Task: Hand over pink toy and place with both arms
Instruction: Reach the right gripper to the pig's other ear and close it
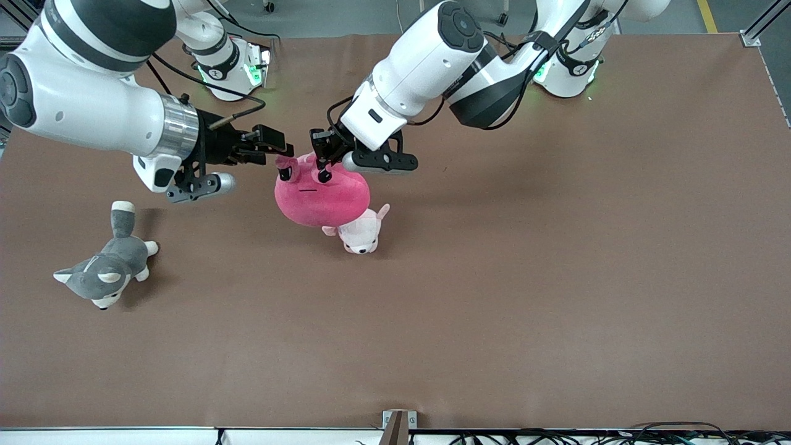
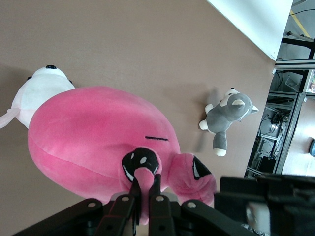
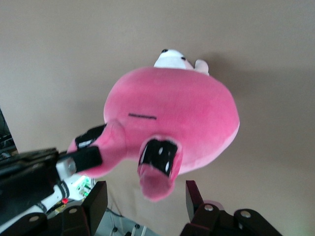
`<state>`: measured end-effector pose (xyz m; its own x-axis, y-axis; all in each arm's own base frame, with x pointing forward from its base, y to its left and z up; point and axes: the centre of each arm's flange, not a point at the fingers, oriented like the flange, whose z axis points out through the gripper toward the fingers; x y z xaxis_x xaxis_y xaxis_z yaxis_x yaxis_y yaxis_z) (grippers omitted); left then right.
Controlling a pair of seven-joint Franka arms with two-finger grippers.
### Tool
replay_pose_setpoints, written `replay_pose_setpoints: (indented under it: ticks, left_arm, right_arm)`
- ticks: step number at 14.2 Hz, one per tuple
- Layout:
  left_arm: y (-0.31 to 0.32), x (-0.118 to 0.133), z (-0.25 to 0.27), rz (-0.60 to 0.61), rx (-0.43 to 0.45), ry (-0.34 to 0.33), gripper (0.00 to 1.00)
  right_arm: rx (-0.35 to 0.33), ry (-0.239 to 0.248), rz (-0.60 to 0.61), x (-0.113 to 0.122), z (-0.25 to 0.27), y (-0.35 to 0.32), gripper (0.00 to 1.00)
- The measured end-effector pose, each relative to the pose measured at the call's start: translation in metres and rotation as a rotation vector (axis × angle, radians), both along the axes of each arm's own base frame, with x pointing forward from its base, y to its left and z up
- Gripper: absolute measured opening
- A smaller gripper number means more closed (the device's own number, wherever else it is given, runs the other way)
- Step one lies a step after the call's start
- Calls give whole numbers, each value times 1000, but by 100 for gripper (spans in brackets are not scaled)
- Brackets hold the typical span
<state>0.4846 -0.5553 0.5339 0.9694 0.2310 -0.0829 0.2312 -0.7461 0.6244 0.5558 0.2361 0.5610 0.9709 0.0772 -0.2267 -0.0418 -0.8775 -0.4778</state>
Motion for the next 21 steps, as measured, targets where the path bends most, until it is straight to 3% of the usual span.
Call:
replay_pose_setpoints:
  ticks: [4, 12, 13, 17, 18, 21]
  left_arm:
    - [0, 0, 2, 0, -3, -2, 8]
    - [0, 0, 4, 0, -6, -5, 8]
    - [0, 0, 4, 0, -6, -5, 8]
    - [0, 0, 5, 0, -7, -6, 8]
    - [0, 0, 5, 0, -7, -6, 8]
    - [0, 0, 5, 0, -7, -6, 8]
  right_arm:
    - [-47, -31, 13, 2, -6, 6, 73]
    - [-61, -8, 42, -3, -22, 22, 71]
    - [-61, -7, 46, -4, -22, 24, 65]
    - [-62, -4, 54, -6, -21, 27, 20]
    - [-62, -4, 52, -5, -21, 26, 13]
    - [-61, -8, 50, -4, -19, 25, 11]
